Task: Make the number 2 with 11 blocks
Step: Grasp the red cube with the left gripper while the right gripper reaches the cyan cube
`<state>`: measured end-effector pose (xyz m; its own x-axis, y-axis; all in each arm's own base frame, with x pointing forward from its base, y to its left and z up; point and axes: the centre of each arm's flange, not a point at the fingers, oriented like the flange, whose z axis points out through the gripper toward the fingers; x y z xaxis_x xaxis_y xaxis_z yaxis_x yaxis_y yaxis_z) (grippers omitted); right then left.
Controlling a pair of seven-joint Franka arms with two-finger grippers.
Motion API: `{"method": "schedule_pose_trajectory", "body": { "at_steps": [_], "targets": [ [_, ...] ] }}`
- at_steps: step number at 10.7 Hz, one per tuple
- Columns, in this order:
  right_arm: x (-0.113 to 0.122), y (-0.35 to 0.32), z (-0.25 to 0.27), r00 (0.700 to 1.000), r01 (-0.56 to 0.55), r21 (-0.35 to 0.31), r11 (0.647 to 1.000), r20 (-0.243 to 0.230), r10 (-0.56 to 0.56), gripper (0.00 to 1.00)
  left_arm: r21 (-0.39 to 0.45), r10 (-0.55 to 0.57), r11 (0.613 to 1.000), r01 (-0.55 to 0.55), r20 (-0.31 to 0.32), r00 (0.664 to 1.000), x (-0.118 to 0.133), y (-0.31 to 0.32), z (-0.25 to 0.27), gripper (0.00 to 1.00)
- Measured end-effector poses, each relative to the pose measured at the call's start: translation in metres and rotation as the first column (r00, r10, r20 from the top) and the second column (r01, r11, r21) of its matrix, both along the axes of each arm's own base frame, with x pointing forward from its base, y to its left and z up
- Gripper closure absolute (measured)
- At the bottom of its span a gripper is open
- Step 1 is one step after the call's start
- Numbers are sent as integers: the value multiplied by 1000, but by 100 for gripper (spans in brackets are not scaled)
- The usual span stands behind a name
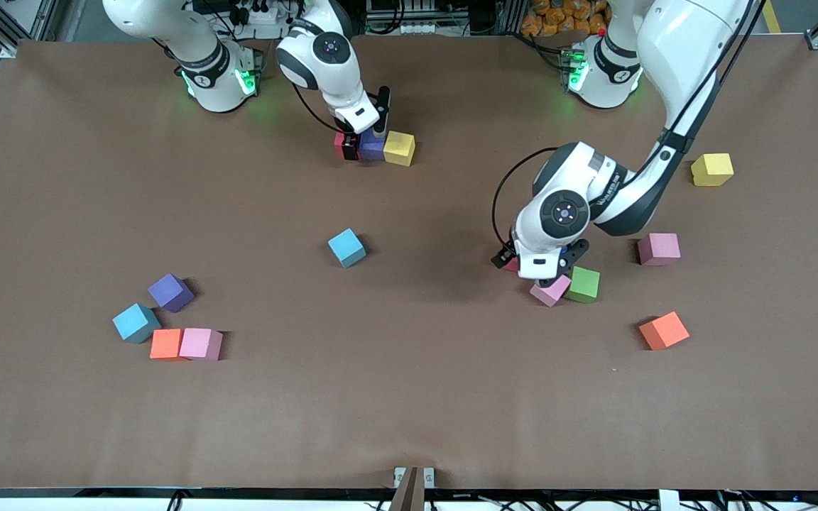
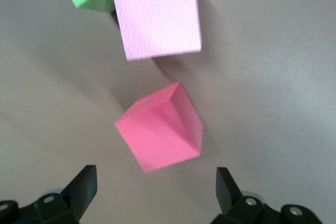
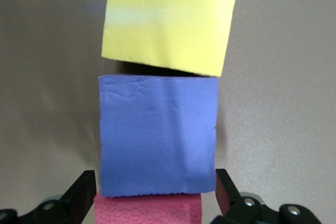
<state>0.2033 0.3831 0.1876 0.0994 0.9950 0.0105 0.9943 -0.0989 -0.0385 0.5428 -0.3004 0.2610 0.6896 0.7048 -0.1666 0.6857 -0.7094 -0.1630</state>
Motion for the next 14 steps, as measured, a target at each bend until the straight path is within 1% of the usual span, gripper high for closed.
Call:
{"method": "schedule_pose_trajectory", "body": {
  "at_steps": [2, 3, 4, 6, 7, 8, 12, 13, 14],
  "targets": [
    [12, -3, 8, 1000, -11, 1, 1000, 2, 11, 0, 13, 119, 993, -119, -23, 993, 3, 4, -9, 0],
    [23, -9, 18, 1000, -20, -6, 1000, -4, 20, 0, 29, 172, 985, -171, -30, 985, 2, 3, -12, 0],
    [38, -17, 31, 1000, -29, -10, 1000, -11, 29, 0, 50, 215, 976, -213, -38, 976, 0, 3, -13, 0],
    [74, -41, 64, 999, -21, 5, 1000, -25, 21, 0, 96, 293, 953, -287, -53, 955, -4, 5, -15, 0],
    [91, -53, 78, 999, -1, 12, 1000, -35, 1, 0, 111, 316, 945, -308, -59, 947, -6, 6, -18, 0],
    [102, -59, 88, 999, 17, 15, 1000, -44, -16, 0, 117, 324, 942, -315, -61, 944, -7, 6, -19, 0],
    [110, -65, 92, 998, 39, 12, 999, -55, -38, 0, 128, 323, 941, -314, -62, 944, -9, 7, -23, 0],
    [117, -71, 93, 997, 64, 13, 998, -54, -63, 0, 133, 317, 942, -308, -57, 947, -9, 8, -23, 0],
    [134, -85, 96, 993, 111, 21, 994, -49, -110, 0, 134, 315, 943, -306, -55, 947, -9, 8, -23, 0]
  ]
}}
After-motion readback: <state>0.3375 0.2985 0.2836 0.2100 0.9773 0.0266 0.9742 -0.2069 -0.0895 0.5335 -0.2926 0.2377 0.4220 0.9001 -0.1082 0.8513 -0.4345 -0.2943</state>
